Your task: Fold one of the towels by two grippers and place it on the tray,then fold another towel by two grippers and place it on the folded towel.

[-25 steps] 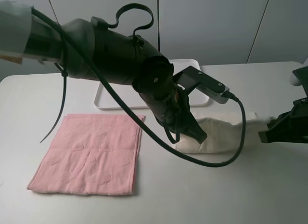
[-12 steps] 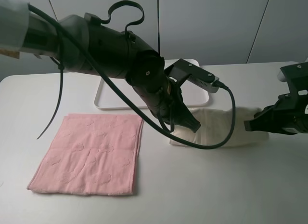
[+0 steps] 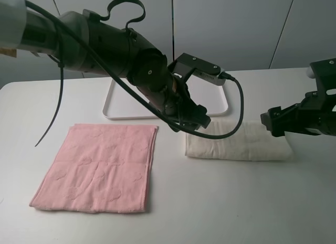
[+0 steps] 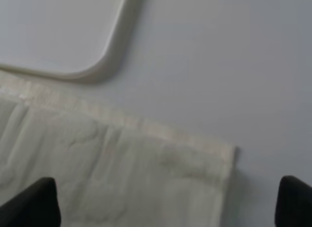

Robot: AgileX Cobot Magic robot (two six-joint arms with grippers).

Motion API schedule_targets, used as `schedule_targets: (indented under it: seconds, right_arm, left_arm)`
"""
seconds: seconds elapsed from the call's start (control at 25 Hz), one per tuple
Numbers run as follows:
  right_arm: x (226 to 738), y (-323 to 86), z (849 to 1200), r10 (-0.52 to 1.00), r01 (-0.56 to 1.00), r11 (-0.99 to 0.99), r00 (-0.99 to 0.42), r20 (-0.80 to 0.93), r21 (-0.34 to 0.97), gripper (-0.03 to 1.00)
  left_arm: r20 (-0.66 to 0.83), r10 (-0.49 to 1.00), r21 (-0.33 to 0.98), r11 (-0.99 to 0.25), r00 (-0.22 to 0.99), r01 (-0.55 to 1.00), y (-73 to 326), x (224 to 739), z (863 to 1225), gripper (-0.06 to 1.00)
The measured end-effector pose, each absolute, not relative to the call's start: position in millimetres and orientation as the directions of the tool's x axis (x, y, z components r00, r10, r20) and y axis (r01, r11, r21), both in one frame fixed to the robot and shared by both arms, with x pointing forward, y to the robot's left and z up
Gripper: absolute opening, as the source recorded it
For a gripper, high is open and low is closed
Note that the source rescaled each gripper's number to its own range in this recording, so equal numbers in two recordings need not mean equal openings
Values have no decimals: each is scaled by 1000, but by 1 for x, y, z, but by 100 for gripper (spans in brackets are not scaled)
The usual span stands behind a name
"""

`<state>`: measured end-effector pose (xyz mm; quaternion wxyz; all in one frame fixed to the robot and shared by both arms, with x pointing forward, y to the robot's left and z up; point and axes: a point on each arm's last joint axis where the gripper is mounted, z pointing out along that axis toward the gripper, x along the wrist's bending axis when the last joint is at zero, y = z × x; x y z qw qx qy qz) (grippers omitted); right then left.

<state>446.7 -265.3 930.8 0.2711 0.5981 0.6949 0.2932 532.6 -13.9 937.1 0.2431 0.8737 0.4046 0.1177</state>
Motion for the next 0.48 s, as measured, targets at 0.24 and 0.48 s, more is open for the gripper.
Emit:
schedule_targets:
  seconds: [0.24,0.48]
  right_arm:
    - [443,-266,927,996,735,50,-83,18,676,99]
    - [469,-272,940,991,821,-51,-27,129,569,99]
  left_arm:
    - [-12,792,513,-519,610,684,-12,534,937,98]
    - [-98,877,401,-397,470,826,7,552,941,98]
